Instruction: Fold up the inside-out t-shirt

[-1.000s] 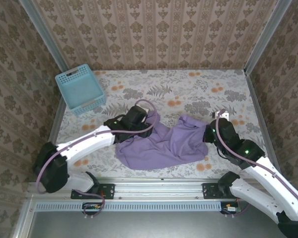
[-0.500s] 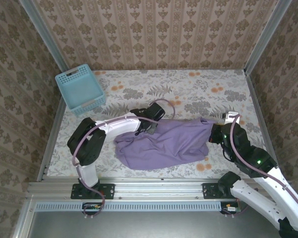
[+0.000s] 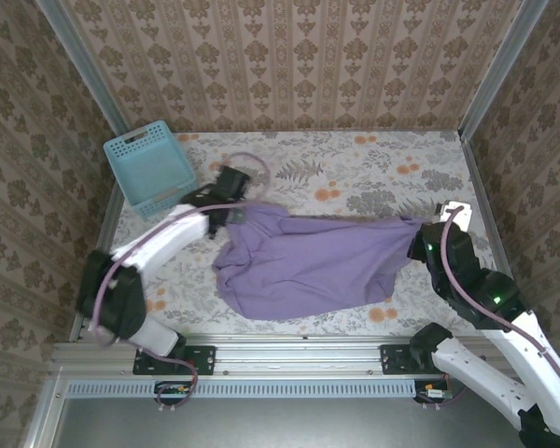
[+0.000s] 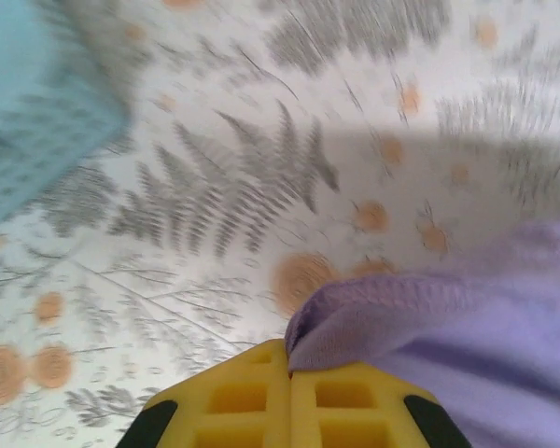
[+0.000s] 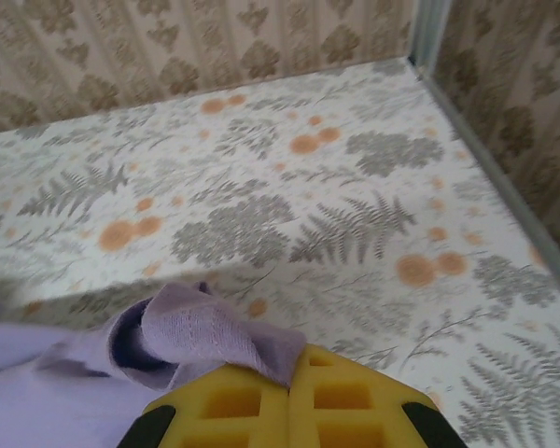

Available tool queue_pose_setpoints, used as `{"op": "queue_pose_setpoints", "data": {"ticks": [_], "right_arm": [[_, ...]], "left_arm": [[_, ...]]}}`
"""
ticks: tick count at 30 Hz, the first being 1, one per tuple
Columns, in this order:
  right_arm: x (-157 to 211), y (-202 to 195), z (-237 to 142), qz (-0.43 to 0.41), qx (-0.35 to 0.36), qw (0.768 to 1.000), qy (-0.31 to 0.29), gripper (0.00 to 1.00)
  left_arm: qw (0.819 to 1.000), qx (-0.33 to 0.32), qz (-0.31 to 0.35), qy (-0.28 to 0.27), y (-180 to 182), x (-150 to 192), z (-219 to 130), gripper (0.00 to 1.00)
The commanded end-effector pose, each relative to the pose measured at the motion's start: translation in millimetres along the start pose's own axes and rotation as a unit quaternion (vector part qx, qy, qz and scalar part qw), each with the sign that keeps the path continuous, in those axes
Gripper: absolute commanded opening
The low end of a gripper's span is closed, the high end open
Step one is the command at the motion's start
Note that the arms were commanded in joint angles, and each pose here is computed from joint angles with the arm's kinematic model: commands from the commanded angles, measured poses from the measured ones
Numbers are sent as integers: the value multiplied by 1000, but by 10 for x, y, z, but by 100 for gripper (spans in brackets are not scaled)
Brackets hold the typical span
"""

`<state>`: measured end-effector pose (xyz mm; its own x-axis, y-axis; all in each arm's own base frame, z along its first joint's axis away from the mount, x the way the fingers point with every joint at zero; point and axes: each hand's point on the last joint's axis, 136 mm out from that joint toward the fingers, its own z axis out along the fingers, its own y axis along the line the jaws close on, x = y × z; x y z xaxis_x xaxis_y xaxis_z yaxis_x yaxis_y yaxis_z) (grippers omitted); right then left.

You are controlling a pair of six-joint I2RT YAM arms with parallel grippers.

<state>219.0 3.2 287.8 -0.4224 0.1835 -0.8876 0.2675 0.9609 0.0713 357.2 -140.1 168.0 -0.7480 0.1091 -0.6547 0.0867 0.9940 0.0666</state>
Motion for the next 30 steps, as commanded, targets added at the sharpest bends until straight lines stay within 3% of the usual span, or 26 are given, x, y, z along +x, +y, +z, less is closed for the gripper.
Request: {"op": "queue_pose_setpoints", "data": {"ticks": [1,5,8,12,17,20,24,30], "right_arm": [[-275,-194,-119,1,40,998,-37,0],[-324,-148,-80,3,33,999,-34,0],[-105,-80,46,8,23,1000,2,0],[466,-67,231,38,18,996,76,0],[1098,-109,343,108,19,982,155,0],[1218,-161,371,138,27,977,162,0],[1166,-205,365,150,31,977,150,0],[1055,-166,353,140,21,980,142,0]], "left_arm": [[992,68,-77,-80,238,-364,-540,0],[979,84,-136,-126,572,-413,-1022,0],[974,81,-174,-123,708,-116,-1089,0],[970,101,-221,-23,608,681,-746,0],[939,144,-280,139,303,1756,-391,0],[931,132,-297,168,305,2092,-346,14],[944,73,-281,157,523,2114,-399,36],[970,53,-209,110,508,1601,-420,56]]}}
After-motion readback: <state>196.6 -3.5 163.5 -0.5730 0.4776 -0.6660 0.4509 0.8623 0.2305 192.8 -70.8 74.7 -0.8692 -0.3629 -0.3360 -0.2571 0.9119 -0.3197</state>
